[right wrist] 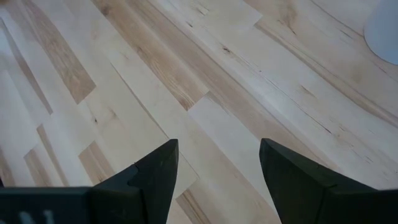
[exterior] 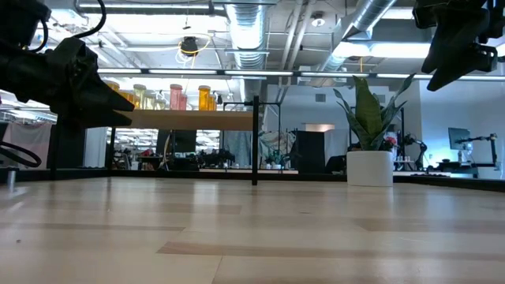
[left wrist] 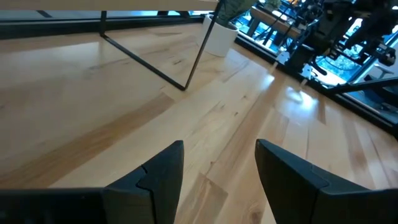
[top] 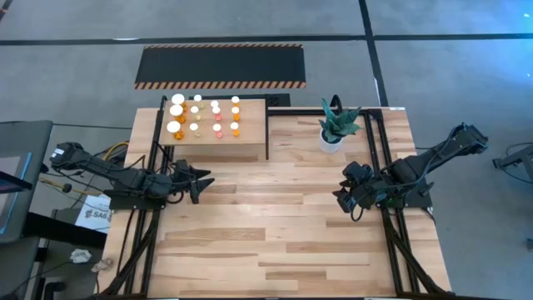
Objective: Pick and place medicine bottles onto shelf by color
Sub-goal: Return to Home Position
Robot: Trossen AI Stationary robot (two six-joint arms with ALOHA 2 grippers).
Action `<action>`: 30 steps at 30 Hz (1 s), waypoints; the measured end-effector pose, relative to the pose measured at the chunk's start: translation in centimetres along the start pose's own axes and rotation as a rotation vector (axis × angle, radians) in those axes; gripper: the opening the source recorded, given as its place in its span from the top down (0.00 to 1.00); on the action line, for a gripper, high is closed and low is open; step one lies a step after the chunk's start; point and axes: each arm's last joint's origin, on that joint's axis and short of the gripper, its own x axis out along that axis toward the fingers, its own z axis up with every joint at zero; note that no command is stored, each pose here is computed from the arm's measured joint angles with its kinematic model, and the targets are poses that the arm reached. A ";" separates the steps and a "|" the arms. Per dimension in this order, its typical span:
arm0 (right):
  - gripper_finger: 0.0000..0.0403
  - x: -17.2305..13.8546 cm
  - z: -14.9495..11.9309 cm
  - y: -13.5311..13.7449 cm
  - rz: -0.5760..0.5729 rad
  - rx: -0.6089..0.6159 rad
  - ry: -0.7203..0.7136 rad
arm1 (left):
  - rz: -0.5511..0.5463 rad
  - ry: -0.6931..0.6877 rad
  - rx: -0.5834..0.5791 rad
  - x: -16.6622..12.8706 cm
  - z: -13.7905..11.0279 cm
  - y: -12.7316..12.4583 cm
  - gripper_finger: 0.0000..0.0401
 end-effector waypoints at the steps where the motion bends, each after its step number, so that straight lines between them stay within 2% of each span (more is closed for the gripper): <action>1: 0.38 0.0 0.0 0.0 0.000 0.000 0.000 | 0.001 0.000 0.000 0.0 0.0 0.0 0.53; 9: 0.38 0.0 0.0 0.0 0.004 -0.012 0.013 | 0.002 0.000 0.001 0.0 0.0 0.0 0.53; 12: 0.38 -0.1 -0.4 -0.4 0.055 -0.099 0.086 | 0.002 0.000 0.001 0.0 0.0 0.0 0.53; 15: 0.38 -0.4 -0.6 -1.4 0.116 -0.096 0.055 | 0.002 0.000 0.001 0.0 0.0 0.0 0.53; 18: 0.38 -0.7 -0.6 -2.8 0.174 -0.024 0.004 | 0.002 0.000 0.001 0.0 0.0 0.0 0.53; 25: 0.38 -0.5 -0.8 -5.9 0.280 0.274 -0.106 | 0.003 0.000 0.001 0.0 0.0 0.0 0.53; 30: 0.38 -0.1 -1.2 -8.3 0.309 0.434 -0.204 | 0.003 0.000 0.001 0.0 0.0 0.0 0.53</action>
